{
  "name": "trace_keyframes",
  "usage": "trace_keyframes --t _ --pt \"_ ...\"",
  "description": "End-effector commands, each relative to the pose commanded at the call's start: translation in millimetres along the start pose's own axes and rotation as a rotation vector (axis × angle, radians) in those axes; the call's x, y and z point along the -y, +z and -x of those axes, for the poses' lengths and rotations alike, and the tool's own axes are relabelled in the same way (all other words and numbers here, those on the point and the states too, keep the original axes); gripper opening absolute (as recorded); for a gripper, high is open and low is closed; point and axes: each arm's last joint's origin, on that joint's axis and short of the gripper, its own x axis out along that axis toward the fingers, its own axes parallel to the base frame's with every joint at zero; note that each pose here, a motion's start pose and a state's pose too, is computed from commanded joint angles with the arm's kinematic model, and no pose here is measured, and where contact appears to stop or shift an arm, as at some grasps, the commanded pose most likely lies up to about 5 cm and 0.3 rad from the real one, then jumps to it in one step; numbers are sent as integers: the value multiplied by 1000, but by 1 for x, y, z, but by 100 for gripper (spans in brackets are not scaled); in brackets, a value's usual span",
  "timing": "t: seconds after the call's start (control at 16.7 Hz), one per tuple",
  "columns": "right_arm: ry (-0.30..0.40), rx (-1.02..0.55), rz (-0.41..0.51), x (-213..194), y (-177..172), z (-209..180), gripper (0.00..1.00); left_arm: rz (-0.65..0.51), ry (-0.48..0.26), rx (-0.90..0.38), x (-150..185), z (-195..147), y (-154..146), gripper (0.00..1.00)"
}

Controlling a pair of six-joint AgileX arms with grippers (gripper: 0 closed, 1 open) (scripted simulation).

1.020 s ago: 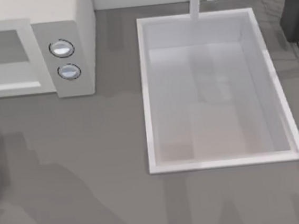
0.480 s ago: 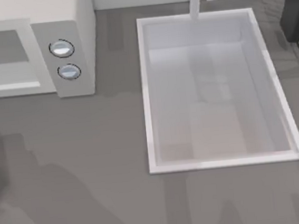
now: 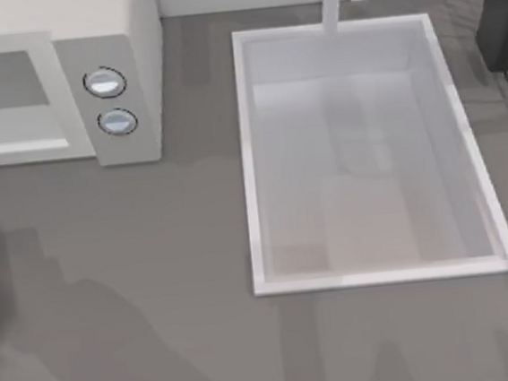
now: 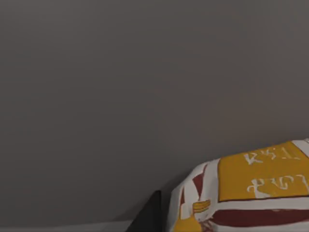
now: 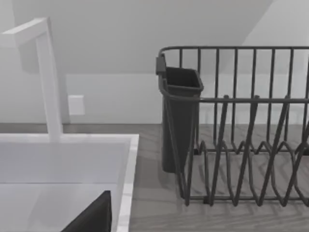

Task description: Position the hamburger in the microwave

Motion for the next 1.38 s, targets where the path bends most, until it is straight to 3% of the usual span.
trace_keyframes --t 0.42,0.48,0.72,1.02,1.38 --pt "0 0 0 0 0 0 100 0 0 0 0 0 0 0" --pt "0 0 0 0 0 0 100 0 8 14 4 22 4 0" --pt "0 0 0 0 0 0 100 -49 -9 13 11 28 9 0" --pt "0 0 0 0 0 0 100 -141 -29 25 21 61 19 0" --pt "0 0 0 0 0 0 100 -25 -2 13 7 114 6 0"
